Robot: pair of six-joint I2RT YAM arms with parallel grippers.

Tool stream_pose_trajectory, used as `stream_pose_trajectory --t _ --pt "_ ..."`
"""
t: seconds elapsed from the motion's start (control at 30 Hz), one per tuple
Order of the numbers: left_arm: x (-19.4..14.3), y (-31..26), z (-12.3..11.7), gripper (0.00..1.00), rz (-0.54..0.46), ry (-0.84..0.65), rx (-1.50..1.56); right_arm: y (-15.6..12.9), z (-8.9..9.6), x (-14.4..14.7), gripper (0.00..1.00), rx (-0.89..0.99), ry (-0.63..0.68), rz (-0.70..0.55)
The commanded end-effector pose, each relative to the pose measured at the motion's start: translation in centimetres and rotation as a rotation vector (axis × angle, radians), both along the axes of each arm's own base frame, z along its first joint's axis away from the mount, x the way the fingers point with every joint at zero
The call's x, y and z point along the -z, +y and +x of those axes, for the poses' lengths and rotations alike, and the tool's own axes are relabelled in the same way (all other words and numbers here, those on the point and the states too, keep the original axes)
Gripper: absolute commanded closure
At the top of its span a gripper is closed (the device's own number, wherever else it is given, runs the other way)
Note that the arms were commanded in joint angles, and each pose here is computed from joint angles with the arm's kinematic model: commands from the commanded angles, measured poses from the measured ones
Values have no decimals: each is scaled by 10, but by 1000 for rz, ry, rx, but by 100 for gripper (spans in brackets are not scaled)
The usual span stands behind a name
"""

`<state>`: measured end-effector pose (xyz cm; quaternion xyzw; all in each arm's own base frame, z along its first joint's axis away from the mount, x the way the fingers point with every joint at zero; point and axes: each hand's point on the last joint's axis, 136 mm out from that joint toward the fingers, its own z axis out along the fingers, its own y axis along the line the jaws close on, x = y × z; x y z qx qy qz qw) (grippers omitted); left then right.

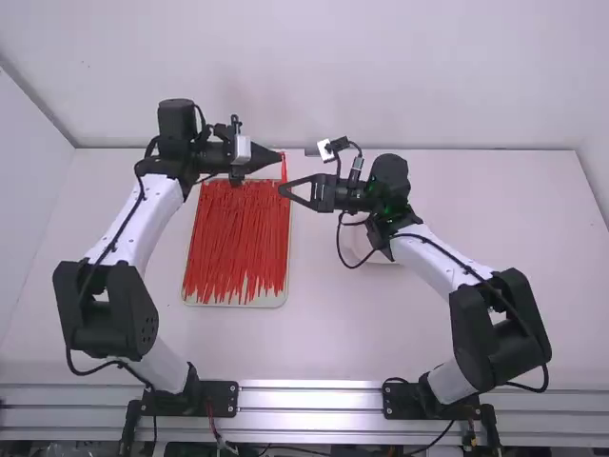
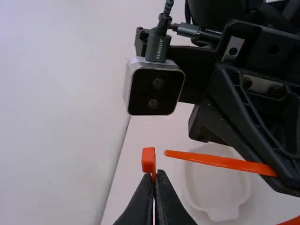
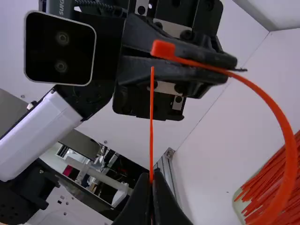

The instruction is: Fasten the cable tie

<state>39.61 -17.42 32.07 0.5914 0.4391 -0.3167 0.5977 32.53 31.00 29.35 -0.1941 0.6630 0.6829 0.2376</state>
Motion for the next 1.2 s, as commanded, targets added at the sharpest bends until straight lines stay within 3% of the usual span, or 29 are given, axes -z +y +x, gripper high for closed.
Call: stream_pose_trajectory --t 0.0,0.63,1.17 --pt "1 -3 -6 98 -15 -15 42 1 2 -8 100 0 -19 9" --pt "-4 -4 -11 98 -37 -48 82 1 4 -8 100 13 -11 11" --pt "1 -7 -12 98 -31 11 72 -1 8 -8 100 30 17 14"
